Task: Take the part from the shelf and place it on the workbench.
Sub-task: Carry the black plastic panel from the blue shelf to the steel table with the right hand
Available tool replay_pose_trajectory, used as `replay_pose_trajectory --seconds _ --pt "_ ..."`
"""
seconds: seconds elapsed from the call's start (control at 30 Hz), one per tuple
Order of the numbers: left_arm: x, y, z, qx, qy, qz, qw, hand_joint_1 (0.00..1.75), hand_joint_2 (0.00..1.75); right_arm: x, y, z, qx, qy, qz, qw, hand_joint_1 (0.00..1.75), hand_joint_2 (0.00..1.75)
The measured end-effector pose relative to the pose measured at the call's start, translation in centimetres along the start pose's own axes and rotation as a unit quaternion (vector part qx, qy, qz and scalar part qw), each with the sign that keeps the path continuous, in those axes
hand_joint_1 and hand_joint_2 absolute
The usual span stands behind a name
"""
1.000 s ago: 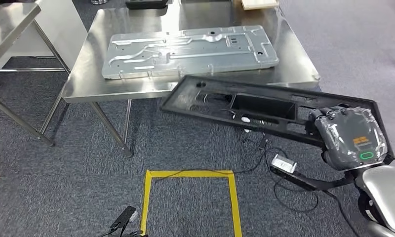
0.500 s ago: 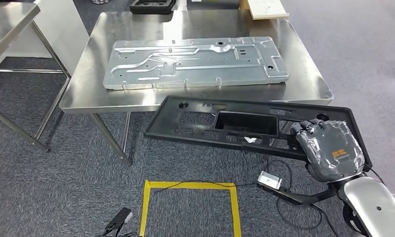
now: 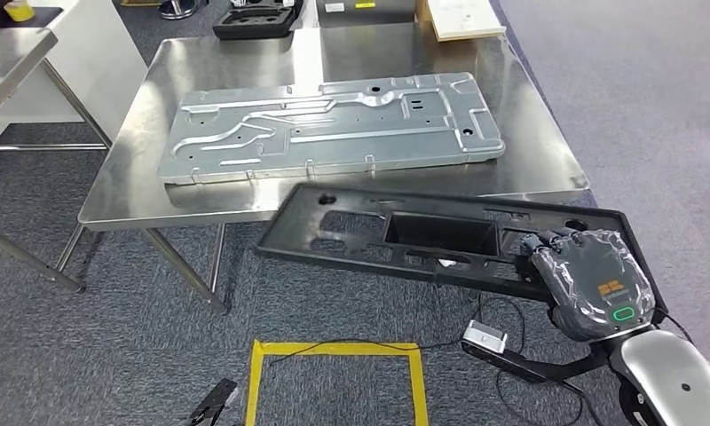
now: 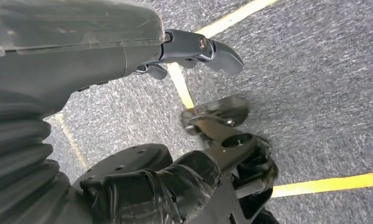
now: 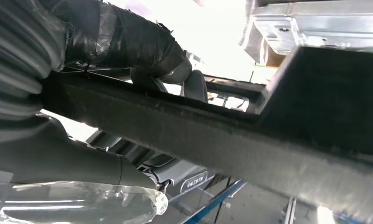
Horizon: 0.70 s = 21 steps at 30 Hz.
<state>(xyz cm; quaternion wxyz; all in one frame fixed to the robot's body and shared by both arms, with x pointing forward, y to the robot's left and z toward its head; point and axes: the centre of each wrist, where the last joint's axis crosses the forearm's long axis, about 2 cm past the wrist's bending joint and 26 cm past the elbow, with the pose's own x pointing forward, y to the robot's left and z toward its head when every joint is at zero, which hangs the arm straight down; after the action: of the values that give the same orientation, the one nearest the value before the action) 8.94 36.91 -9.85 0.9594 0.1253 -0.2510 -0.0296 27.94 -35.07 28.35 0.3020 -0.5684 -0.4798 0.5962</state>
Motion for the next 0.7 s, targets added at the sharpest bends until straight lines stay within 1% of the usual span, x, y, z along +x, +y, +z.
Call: replay_pose_trajectory --seconds 0.27,0.7 --pt "-0.2 0.8 0.0 0.03 0.011 -0.009 0.999 0.0 1.75 -0.7 0.0 0.6 -0.003 0.007 -0.006 1.0 1.75 1.75" --pt "-0.4 1.2 0.0 0.034 0.011 -0.008 0.999 0.0 1.75 -0.8 0.0 0.9 -0.003 0.009 0.001 1.0 1.75 1.75"
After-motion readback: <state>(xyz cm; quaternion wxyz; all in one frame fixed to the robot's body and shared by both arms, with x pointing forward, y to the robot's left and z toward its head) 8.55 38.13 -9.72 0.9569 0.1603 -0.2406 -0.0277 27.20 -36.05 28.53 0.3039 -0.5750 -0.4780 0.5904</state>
